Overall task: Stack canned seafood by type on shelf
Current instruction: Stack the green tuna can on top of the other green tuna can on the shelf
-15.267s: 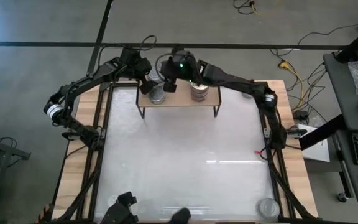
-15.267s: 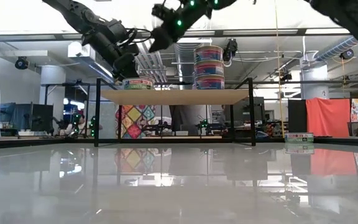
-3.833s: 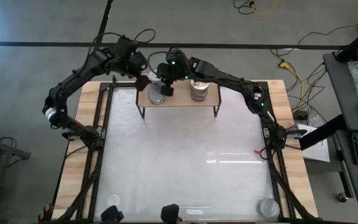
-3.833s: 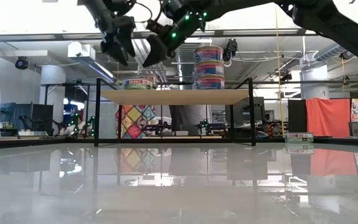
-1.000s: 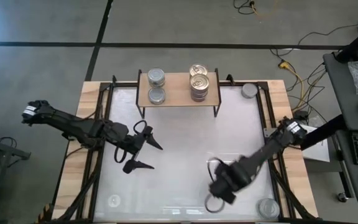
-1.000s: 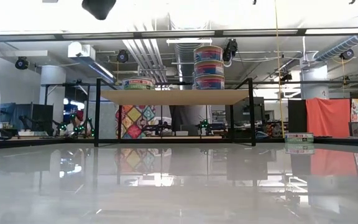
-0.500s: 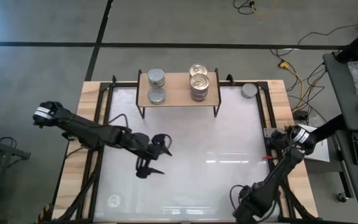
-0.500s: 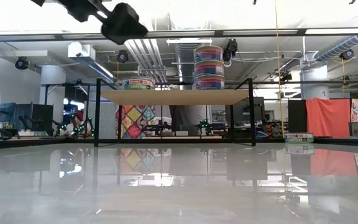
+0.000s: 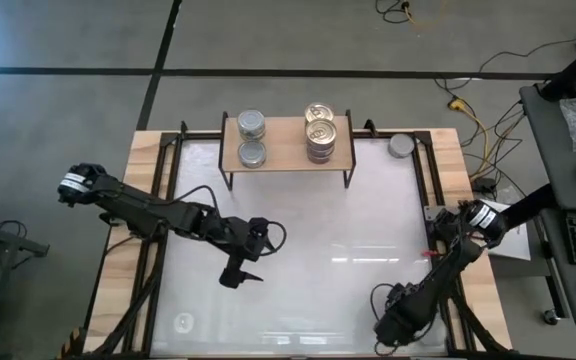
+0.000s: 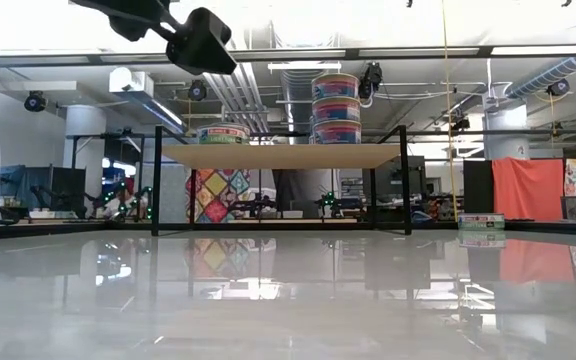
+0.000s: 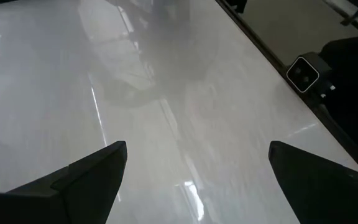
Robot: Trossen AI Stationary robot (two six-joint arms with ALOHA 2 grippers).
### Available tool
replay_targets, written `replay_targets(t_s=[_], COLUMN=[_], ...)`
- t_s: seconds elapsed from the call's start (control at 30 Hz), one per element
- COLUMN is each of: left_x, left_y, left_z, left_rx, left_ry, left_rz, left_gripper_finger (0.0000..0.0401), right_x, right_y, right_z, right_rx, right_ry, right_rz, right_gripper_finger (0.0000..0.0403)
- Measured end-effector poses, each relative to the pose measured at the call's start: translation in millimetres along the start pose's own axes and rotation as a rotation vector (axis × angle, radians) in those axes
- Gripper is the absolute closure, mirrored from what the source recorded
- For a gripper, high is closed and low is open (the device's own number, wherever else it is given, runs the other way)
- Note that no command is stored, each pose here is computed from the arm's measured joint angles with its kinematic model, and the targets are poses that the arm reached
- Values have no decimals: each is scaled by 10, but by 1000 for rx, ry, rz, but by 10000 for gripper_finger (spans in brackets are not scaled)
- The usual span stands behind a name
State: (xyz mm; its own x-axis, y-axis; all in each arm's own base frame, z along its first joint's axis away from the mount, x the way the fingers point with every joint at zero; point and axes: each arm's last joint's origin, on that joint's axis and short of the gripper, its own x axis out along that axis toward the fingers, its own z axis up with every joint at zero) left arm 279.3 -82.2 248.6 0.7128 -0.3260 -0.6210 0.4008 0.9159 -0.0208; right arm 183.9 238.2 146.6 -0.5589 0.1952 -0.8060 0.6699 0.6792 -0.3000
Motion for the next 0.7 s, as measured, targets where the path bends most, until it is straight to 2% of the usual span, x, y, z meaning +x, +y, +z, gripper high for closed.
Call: replay_targets(t_s=[0.2,0.3,0.4,0.53,0.7], left_x=[-11,-11,-11,-13,-66], left_y=[0,0,1,0,-13], left_z=[22,24,24,25,28], left_rx=[11,11,-8,-34,-49], left_ry=[-24,-25,-26,-26,-26], left_rz=[2,3,2,2,0], left_gripper_finger=[23,23,23,23,23], right_x=[-336,-535,-754,-1039,-1362], right_y=[43,44,43,80,256], right_z=[402,653,886,1145,1328], right_rx=[-46,-87,-124,-167,-349], right_ry=[-169,-298,-464,-758,-995], right_rz=[91,124,141,147,291], right_gripper_finger=[375,375,375,375,375])
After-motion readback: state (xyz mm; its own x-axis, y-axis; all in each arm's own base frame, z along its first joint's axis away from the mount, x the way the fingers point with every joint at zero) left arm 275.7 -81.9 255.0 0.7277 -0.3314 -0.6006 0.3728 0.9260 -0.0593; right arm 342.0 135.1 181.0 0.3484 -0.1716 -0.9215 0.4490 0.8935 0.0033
